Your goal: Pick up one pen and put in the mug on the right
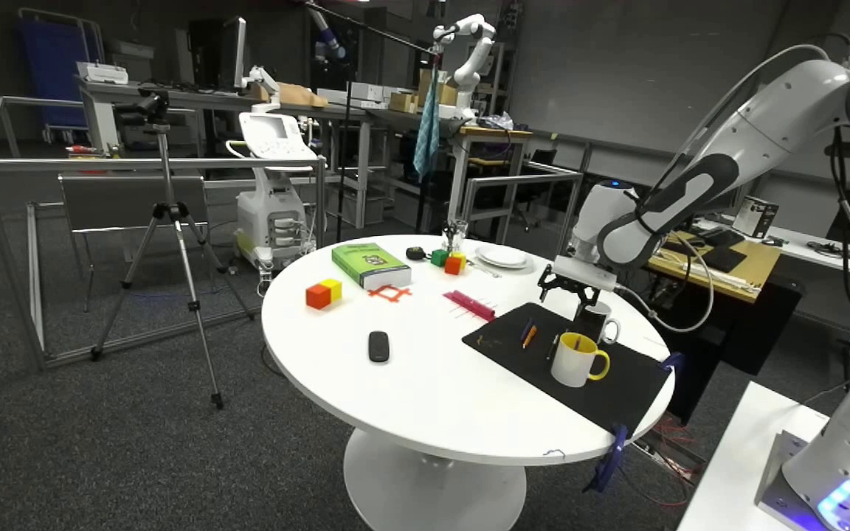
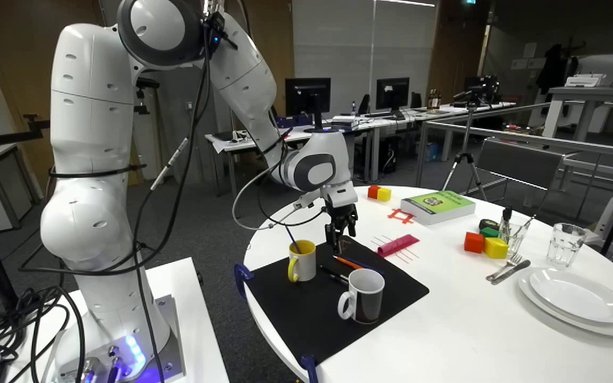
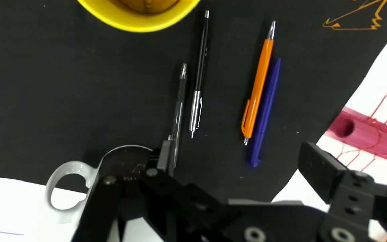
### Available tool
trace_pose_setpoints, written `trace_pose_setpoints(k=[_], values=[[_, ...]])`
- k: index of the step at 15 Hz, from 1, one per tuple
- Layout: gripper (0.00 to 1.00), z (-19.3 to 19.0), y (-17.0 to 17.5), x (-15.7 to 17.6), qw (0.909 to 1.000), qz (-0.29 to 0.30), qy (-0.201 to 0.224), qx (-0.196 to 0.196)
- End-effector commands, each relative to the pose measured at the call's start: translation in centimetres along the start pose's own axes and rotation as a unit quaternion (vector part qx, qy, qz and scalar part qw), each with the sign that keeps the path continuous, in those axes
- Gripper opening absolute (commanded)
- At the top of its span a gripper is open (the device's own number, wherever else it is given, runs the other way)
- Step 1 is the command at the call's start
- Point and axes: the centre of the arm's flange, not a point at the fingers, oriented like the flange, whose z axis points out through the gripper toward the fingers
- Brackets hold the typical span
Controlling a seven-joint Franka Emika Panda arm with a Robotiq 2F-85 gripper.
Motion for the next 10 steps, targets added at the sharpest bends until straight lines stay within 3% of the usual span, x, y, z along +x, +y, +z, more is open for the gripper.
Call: trace_pose_setpoints(k=[1,10], values=[[1.0,1.0,-0.5,0.6,0.9995,-0.007,-0.023,0.022],[1.0,5.3,-1.8,0.6,0.9986,-0.033,-0.042,0.005]])
